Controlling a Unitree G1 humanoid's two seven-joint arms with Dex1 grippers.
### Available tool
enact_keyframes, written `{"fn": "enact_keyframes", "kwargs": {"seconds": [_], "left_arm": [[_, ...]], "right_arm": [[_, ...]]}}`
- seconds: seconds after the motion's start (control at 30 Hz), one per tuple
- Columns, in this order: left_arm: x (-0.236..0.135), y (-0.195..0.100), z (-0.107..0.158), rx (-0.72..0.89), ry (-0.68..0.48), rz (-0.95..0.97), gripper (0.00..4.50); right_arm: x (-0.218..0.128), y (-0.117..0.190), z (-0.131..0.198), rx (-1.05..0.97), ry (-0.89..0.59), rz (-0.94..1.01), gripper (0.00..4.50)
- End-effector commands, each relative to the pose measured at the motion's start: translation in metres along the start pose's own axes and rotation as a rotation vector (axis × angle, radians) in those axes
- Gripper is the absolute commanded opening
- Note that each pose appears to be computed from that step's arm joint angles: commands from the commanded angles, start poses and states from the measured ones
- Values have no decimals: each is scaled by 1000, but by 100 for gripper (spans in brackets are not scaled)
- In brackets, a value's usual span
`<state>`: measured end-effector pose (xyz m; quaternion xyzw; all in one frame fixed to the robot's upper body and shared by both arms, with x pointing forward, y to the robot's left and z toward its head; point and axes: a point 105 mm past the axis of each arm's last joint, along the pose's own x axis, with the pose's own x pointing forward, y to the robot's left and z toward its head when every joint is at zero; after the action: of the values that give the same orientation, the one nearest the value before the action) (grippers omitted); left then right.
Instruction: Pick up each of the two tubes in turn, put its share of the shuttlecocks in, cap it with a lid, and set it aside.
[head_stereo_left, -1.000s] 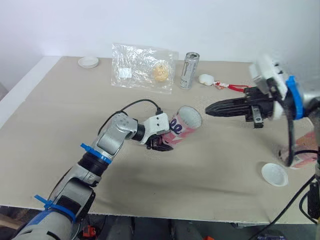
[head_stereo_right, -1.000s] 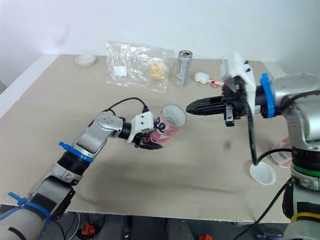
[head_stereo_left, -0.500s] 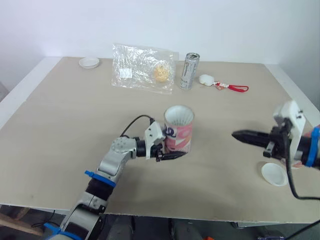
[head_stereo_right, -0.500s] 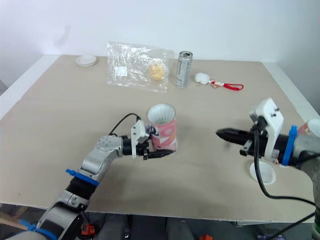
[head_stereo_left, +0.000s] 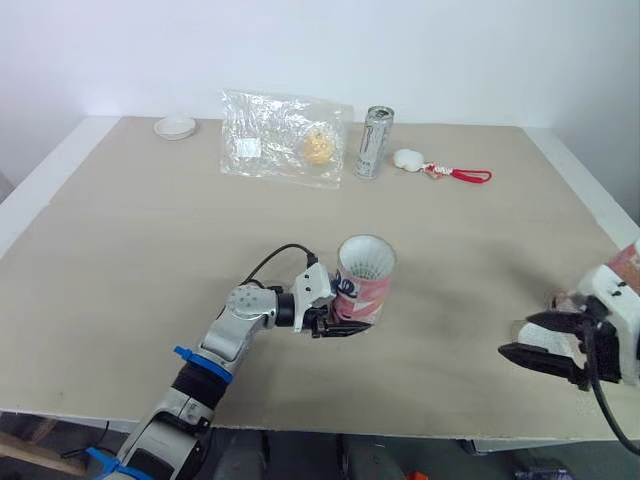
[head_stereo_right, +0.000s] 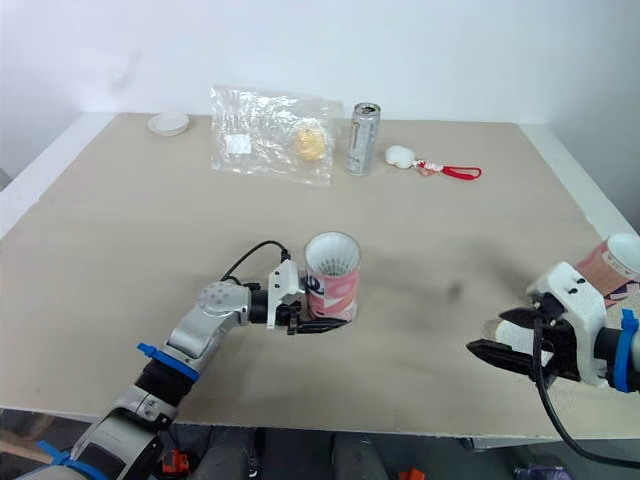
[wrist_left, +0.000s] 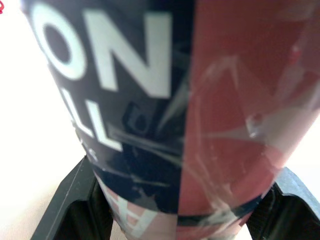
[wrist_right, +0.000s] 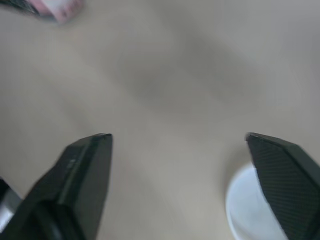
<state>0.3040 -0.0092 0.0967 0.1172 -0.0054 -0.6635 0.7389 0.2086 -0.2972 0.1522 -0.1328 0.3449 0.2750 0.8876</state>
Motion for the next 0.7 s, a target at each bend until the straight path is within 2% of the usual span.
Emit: {"fn": "enact_keyframes", "kwargs": {"seconds": [0.03, 0.43, 0.7], "left_arm": [[2, 0, -1, 21, 19, -10, 288], [3, 0, -2, 18, 30, -18, 288], [4, -1, 0, 18, 23, -21, 288]], "right_arm": [[-7, -7, 0, -31, 16, -50, 445], [7, -7, -17, -23, 50, -46, 445], [20, -19, -24, -15, 65, -63, 445]]}}
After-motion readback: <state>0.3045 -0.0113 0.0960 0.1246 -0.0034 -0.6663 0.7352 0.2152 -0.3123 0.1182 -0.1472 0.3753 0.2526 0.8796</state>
